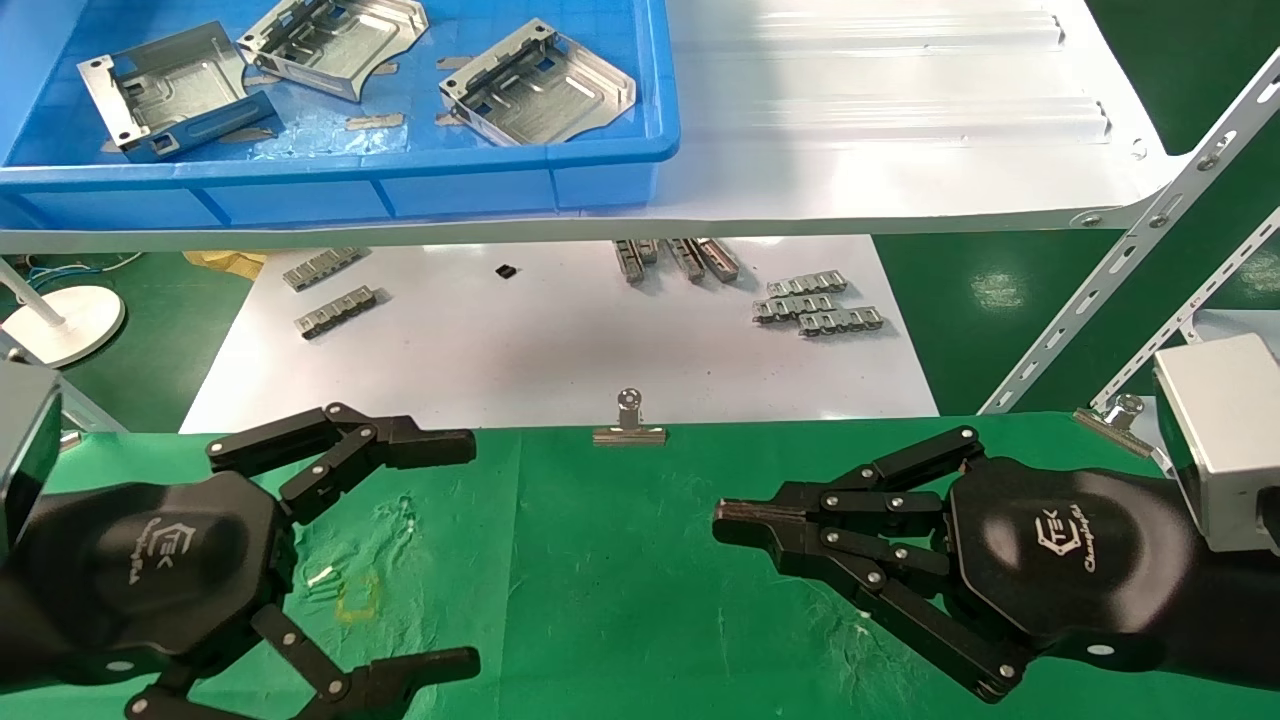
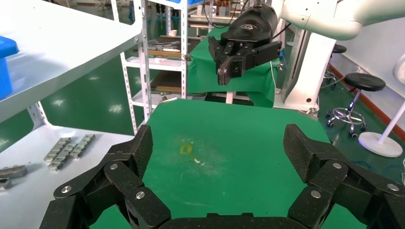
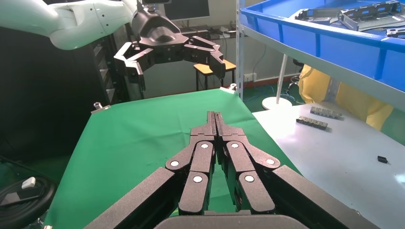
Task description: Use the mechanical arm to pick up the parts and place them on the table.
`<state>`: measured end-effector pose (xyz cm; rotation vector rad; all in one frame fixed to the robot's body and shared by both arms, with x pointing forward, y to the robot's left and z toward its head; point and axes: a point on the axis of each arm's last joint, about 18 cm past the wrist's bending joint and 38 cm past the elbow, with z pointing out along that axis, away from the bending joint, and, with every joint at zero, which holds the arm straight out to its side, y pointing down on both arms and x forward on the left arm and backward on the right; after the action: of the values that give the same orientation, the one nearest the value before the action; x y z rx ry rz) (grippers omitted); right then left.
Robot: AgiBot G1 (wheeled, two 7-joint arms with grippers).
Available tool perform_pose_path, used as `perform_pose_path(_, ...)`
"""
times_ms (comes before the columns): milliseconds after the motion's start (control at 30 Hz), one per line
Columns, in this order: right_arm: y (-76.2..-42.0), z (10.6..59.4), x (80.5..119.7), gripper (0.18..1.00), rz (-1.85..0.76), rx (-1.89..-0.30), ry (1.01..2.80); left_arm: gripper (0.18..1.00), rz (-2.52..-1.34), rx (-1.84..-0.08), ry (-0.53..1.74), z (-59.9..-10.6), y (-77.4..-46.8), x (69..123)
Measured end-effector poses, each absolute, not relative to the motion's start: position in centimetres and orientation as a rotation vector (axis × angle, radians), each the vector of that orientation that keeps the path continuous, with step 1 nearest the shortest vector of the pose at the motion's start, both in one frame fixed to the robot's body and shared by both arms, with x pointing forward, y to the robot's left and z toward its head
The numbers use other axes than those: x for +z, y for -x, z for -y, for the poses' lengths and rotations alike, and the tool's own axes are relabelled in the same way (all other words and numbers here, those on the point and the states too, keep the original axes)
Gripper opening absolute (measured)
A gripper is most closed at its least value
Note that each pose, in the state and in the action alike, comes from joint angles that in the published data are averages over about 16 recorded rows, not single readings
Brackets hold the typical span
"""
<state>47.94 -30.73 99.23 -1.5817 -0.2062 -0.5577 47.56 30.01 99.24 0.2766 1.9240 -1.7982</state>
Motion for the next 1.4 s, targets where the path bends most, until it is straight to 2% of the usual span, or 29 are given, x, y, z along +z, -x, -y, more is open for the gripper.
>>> perform_pose_path(433,-47.9,30.7,99.2,0.192,0.206,-0.558,1.582,1.001,-1.912,-1.796,-0.278,-30.1,-47.6,99.6)
perform_pose_path(700,-47.9,30.7,99.2,0.192,0.206,-0.558,1.582,1.001,-1.805,-1.763,-0.245,-30.4,-49.1,103.4)
perform_pose_path(867,-47.9,30.7,99.2,0.192,0.206,-0.558,1.582,1.001,-1.700,-1.717,-0.170,-30.3,-52.2,108.0)
perform_pose_path(1067,-47.9,30.7,99.2,0.192,0.206,-0.558,1.582,1.001,-1.599,-1.646,-0.032,-29.3,-57.7,114.1)
perform_pose_path(1233,-47.9,30.7,99.2,0.192,0.206,-0.558,1.582,1.001,-1.590,-1.561,0.082,-27.6,-62.1,117.8)
perform_pose_path(1400,-47.9,30.7,99.2,0.192,0.206,-0.558,1.582,1.001,-1.610,-1.482,0.165,-26.3,-64.9,119.6)
